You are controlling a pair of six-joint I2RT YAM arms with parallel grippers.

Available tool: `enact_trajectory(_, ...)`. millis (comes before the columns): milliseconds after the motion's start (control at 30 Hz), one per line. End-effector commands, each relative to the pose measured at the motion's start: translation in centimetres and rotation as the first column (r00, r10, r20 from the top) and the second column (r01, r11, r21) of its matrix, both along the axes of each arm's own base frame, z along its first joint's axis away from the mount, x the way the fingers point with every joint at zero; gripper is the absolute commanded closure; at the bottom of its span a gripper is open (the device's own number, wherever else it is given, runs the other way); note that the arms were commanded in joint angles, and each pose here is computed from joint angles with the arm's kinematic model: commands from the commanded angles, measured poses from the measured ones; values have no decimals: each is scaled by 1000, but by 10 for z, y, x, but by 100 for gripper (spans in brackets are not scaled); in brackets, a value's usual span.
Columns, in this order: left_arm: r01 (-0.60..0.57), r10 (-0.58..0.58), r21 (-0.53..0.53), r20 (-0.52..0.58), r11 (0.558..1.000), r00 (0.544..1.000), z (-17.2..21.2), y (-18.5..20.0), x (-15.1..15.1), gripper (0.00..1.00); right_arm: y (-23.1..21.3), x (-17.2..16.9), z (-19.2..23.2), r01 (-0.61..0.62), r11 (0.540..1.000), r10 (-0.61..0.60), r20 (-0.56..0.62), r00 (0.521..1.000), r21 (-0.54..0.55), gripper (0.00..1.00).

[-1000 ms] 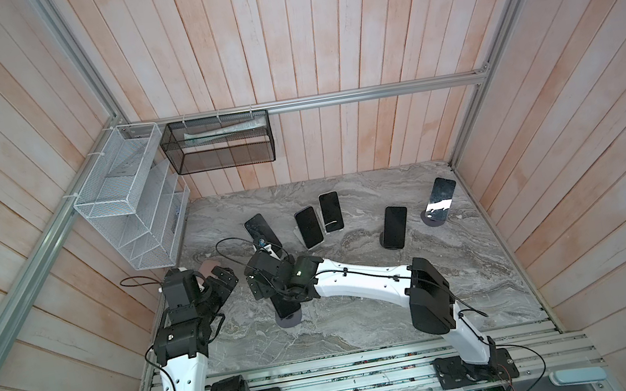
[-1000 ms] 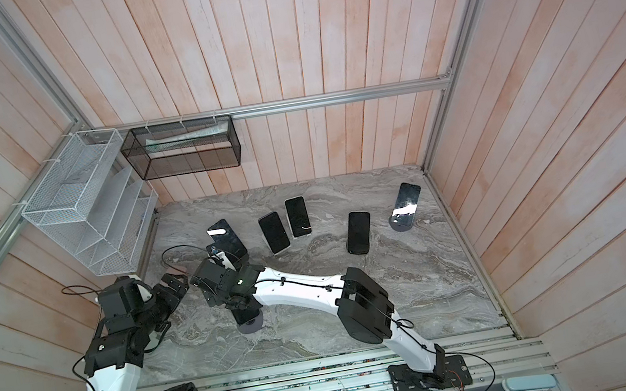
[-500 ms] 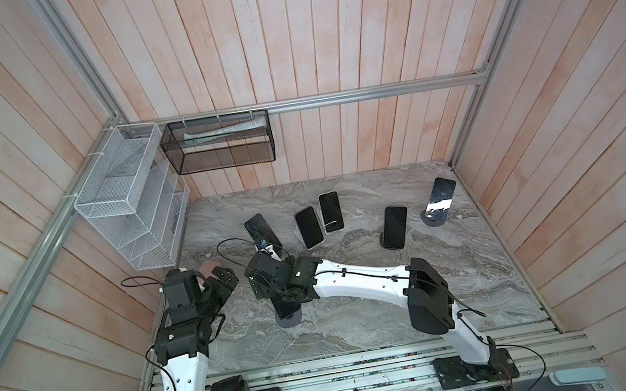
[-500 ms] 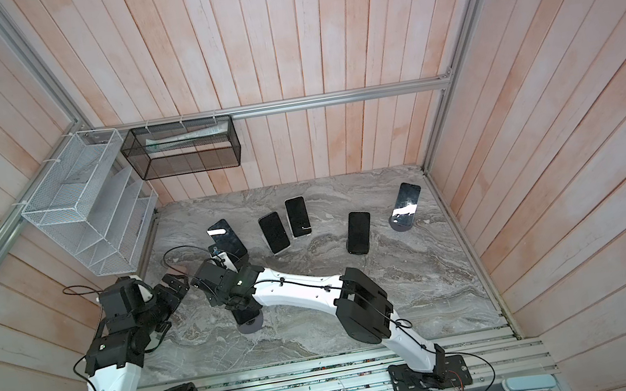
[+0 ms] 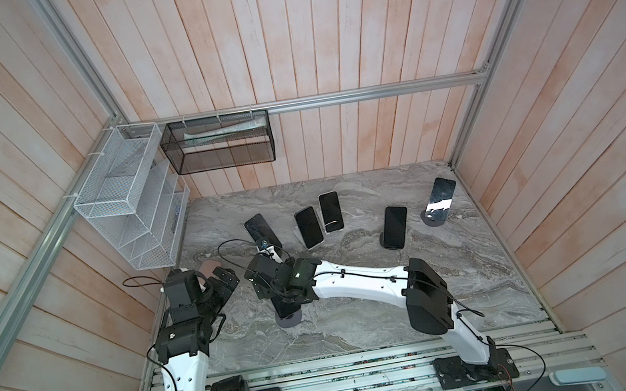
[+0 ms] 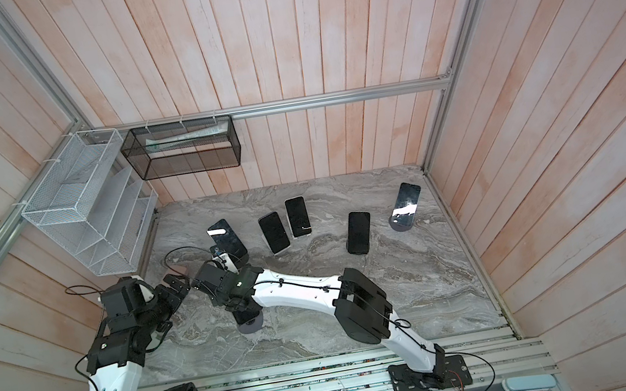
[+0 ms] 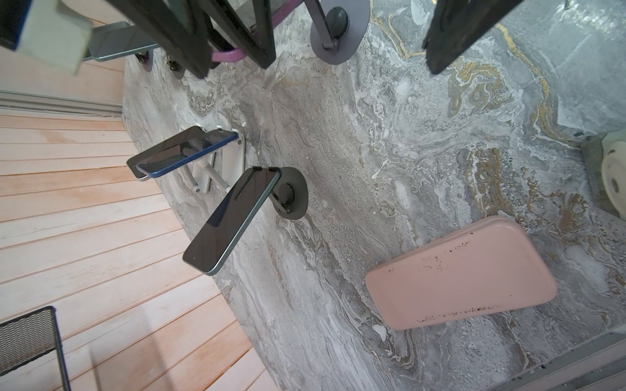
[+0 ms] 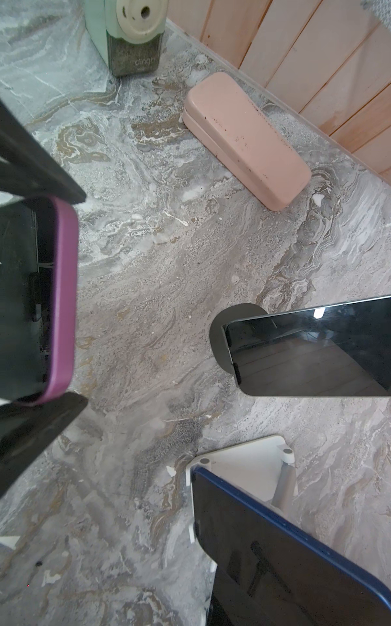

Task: Remove the phone from the phone stand
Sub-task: 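Close the right gripper on the purple-cased phone's top edge, then lift the purple-cased phone off its dark stand with the right gripper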

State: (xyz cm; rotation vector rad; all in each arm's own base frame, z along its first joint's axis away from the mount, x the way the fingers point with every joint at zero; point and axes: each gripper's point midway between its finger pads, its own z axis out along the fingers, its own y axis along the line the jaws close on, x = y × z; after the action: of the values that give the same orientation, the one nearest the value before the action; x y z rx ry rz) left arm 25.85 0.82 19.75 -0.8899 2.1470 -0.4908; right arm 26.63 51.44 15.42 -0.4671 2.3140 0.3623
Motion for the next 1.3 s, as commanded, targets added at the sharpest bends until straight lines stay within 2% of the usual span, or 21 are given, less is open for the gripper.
enact_trajectory(0, 3, -3, 1, 15, 1000, 1000, 1, 1, 2, 0, -3, -3, -11, 9, 999, -8, 10, 1000, -37, 14)
enact_trajectory(700, 27, -26, -6, 53, 1000, 998, 14, -4, 2, 0, -5, -10, 18, -18, 1000, 17, 115, 993, 11, 27)
enact_trajectory(1167, 48, -46, -24, 94, 999, 995, 29, -9, 4, 0, -7, -17, 55, -44, 997, 34, 162, 986, 56, 29)
enact_trajectory(1267, 56, -55, 1, 112, 998, 992, 37, -8, 6, 0, -10, -18, 64, -43, 997, 31, 178, 984, 62, 30)
